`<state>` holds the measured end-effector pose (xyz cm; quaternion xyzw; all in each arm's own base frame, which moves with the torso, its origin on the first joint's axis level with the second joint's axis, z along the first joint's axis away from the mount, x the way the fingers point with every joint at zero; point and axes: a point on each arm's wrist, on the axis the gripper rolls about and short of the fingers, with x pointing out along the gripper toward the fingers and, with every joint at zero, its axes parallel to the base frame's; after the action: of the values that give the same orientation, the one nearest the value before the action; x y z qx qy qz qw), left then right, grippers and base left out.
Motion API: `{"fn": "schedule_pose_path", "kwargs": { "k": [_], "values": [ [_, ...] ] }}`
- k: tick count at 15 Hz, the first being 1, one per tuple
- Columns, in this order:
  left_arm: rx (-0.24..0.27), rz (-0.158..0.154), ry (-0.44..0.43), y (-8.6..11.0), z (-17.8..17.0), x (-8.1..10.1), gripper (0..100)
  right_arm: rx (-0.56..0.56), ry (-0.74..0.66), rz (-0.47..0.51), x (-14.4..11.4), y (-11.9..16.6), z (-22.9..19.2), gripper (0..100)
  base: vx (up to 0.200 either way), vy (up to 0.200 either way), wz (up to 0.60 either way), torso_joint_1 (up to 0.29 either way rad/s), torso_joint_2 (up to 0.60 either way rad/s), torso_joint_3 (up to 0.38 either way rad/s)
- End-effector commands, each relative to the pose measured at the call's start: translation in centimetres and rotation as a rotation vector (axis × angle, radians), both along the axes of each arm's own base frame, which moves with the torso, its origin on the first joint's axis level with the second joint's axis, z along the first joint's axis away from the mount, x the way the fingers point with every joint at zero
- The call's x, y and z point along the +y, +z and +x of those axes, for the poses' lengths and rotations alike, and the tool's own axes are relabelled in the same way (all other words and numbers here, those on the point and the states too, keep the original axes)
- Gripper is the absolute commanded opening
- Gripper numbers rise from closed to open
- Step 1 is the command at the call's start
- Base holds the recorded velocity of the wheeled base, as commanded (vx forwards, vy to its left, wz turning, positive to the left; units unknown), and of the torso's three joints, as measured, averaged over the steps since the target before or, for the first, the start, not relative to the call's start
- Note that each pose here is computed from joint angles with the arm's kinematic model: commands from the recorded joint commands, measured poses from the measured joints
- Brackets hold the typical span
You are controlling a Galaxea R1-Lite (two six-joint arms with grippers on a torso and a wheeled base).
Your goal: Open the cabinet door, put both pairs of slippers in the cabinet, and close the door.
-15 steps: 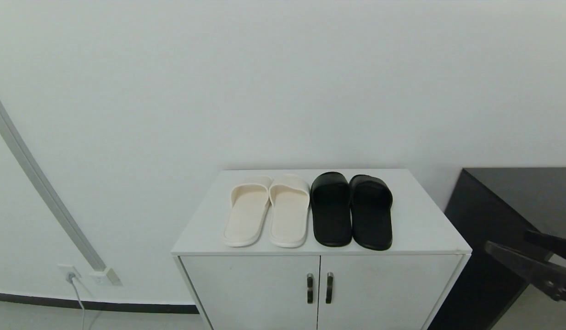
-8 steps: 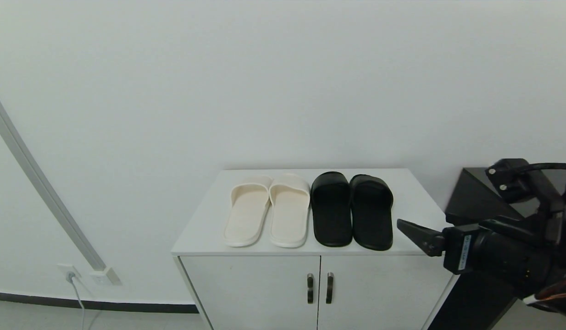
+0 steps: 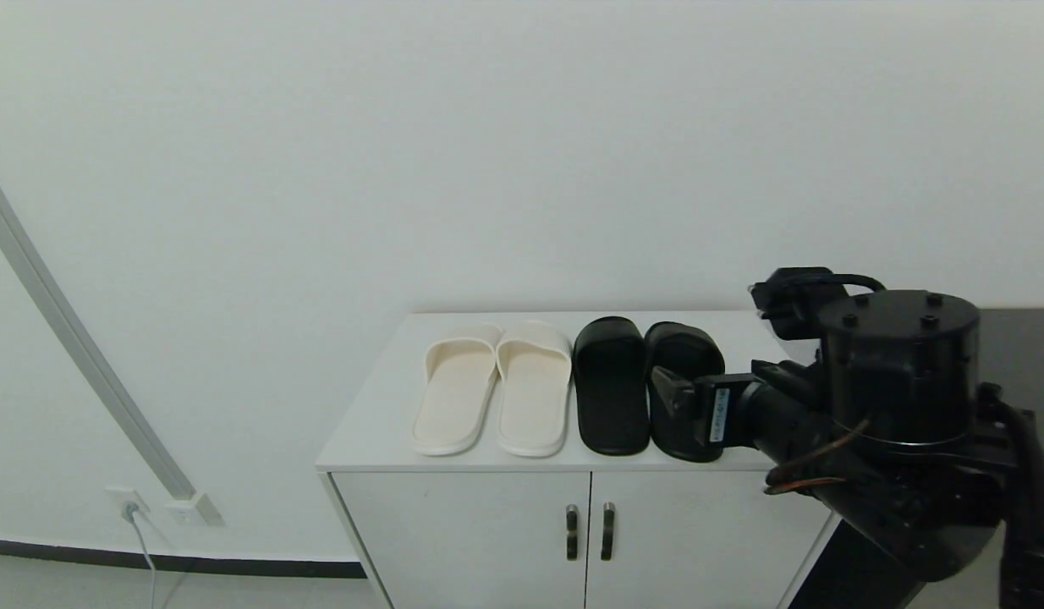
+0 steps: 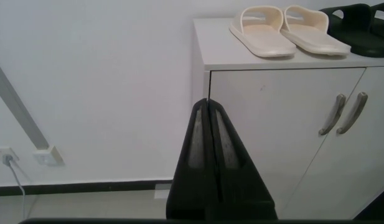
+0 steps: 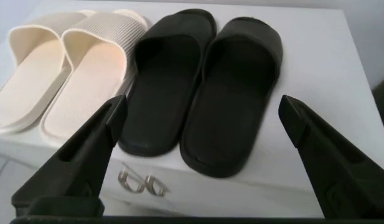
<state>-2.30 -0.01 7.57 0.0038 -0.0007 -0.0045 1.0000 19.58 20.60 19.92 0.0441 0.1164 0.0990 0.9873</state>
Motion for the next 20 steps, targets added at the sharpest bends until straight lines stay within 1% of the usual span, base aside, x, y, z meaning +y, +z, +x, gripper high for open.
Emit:
{"fn": "schedule_pose_path", "kwargs": {
  "k": [1, 5, 7, 9, 11, 14, 16, 20],
  "values": [
    [0.001, 0.0, 0.001, 0.0, 0.0, 0.0, 0, 0.016, -0.031, -0.039, 1.9, -1.3, 1.5, 100, 0.0, 0.0, 0.0, 0.0, 0.0, 0.0],
    [0.001, 0.002, 0.001, 0.0, 0.0, 0.0, 0, 0.01, -0.055, -0.045, 3.3, -1.6, 2.9, 100, 0.0, 0.0, 0.0, 0.0, 0.0, 0.0],
    [0.001, 0.0, 0.001, 0.0, 0.0, 0.0, 0, 0.035, -0.085, -0.075, 4.0, -3.3, 4.3, 100, 0.0, 0.0, 0.0, 0.0, 0.0, 0.0],
    [0.001, 0.0, 0.001, 0.0, 0.0, 0.0, 0, 0.033, -0.12, -0.068, 4.2, -4.9, 6.2, 100, 0.0, 0.0, 0.0, 0.0, 0.0, 0.0],
    [0.001, 0.0, 0.001, 0.0, 0.0, 0.0, 0, 0.023, -0.142, -0.06, 4.1, -5.7, 7.5, 100, 0.0, 0.0, 0.0, 0.0, 0.0, 0.0],
    [0.001, 0.0, 0.001, 0.0, 0.0, 0.0, 0, 0.026, -0.157, -0.049, 3.6, -5.9, 9.1, 100, 0.0, 0.0, 0.0, 0.0, 0.0, 0.0],
    [0.001, 0.0, 0.001, 0.0, 0.0, 0.0, 0, 0.027, -0.141, -0.043, 3.9, -6.1, 9.6, 100, 0.0, 0.0, 0.0, 0.0, 0.0, 0.0],
    [0.001, 0.0, 0.001, 0.0, 0.0, 0.0, 0, 0.006, -0.158, -0.053, 4.5, -6.7, 11.8, 100, 0.0, 0.0, 0.0, 0.0, 0.0, 0.0]
  ]
}}
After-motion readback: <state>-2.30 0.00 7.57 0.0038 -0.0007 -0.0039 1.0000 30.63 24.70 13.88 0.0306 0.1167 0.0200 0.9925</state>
